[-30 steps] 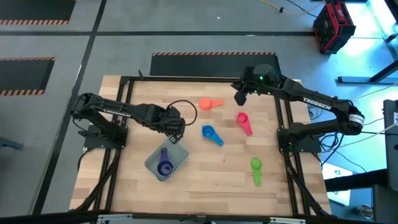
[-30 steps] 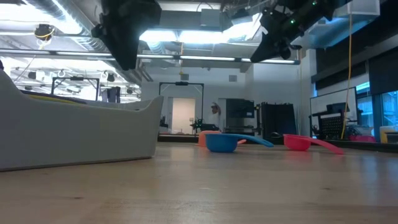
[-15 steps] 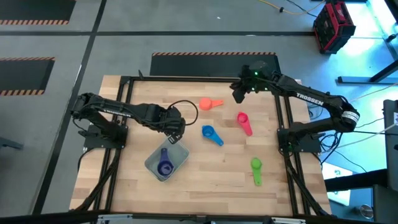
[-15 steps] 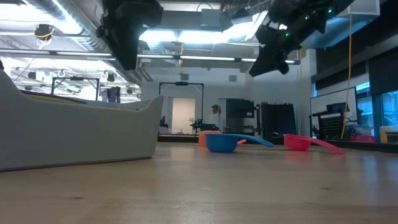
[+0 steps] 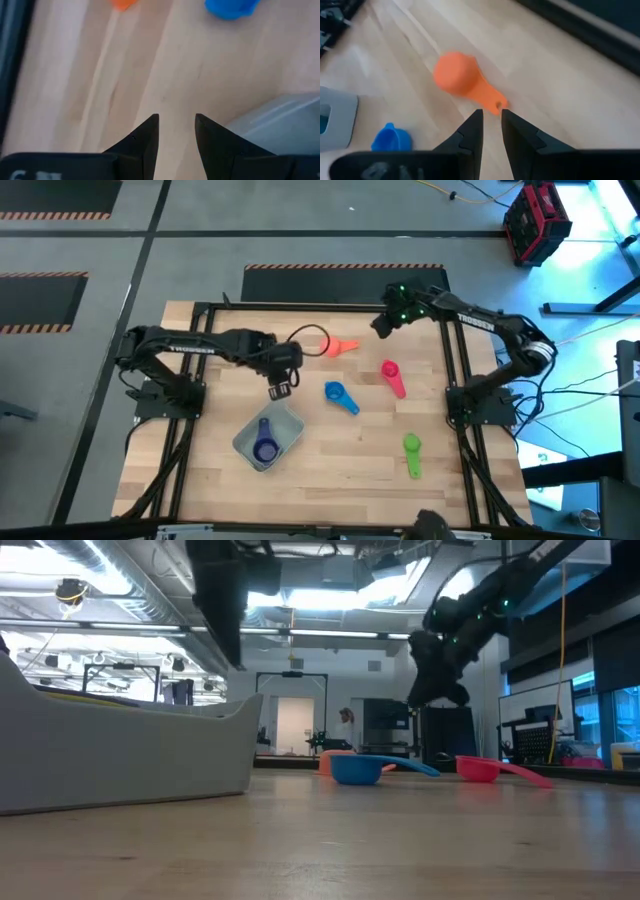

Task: Nest measuring cups in basket
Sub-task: Stack the orange measuring cup on the violet measuring cup in the gray bin

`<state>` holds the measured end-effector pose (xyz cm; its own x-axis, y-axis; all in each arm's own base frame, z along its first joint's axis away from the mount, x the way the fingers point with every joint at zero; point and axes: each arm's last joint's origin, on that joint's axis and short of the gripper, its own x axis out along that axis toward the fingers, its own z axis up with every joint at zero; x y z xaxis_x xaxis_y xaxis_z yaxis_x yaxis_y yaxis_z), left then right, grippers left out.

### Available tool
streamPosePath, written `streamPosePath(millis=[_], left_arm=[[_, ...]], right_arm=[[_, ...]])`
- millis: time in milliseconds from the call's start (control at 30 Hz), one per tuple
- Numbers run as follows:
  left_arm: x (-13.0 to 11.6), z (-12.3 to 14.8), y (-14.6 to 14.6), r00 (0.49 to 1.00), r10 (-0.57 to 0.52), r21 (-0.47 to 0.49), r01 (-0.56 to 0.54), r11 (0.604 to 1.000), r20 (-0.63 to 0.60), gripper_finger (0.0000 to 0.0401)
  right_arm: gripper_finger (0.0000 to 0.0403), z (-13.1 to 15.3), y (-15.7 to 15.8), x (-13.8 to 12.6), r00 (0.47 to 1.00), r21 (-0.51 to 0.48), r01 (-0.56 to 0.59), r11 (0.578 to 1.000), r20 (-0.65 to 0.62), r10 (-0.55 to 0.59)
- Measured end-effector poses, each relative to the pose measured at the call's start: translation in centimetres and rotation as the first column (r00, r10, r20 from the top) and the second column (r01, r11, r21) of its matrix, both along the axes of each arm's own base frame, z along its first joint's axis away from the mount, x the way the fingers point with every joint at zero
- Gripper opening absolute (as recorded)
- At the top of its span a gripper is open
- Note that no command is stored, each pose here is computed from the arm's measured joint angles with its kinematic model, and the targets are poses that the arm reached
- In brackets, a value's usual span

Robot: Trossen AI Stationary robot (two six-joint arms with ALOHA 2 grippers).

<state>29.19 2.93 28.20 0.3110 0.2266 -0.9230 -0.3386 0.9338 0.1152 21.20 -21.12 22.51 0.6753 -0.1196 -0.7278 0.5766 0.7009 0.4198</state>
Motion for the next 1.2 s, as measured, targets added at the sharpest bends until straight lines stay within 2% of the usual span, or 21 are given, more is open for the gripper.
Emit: streamPosePath(millis=[100,167,467,800,900,1200], left_arm=[[0.6,-0.8,1.2,0.996,-0.055,-0.05,0.059,0.997,0.075,0.012],[0.8,-1.3,2.0,0.991,-0.071,-0.049,0.076,0.996,0.111,0.012],[0.6,-2.2,4.8,0.988,-0.011,-0.025,0.015,1.0,0.153,0.012],[0.7,-2.2,5.2,0.986,0.001,-0.021,0.002,1.0,0.168,0.0121],[0.7,-2.2,5.2,0.986,0.002,-0.021,0.002,1.0,0.168,0.0121],[0.7,-2.2,5.2,0.986,0.001,-0.021,0.002,1.0,0.169,0.0121]], right_arm=[[0.0075,-1.6,-1.0,-0.5,0.999,0.066,0.025,0.998,-0.038,-0.023],[0.0075,-2.7,-1.7,-0.7,0.997,0.101,0.047,0.994,-0.071,-0.04],[0.0075,-6.5,-3.3,-0.2,1.0,0.244,0.0,0.97,-0.014,0.003],[0.0075,-9.7,-3.9,1.2,1.0,0.301,0.002,0.954,-0.007,0.0],[0.0075,-10.1,-4.0,1.7,0.999,0.321,-0.026,0.947,0.042,0.013],[0.0075,-10.9,-3.9,2.2,0.999,0.343,-0.02,0.939,0.043,0.006]])
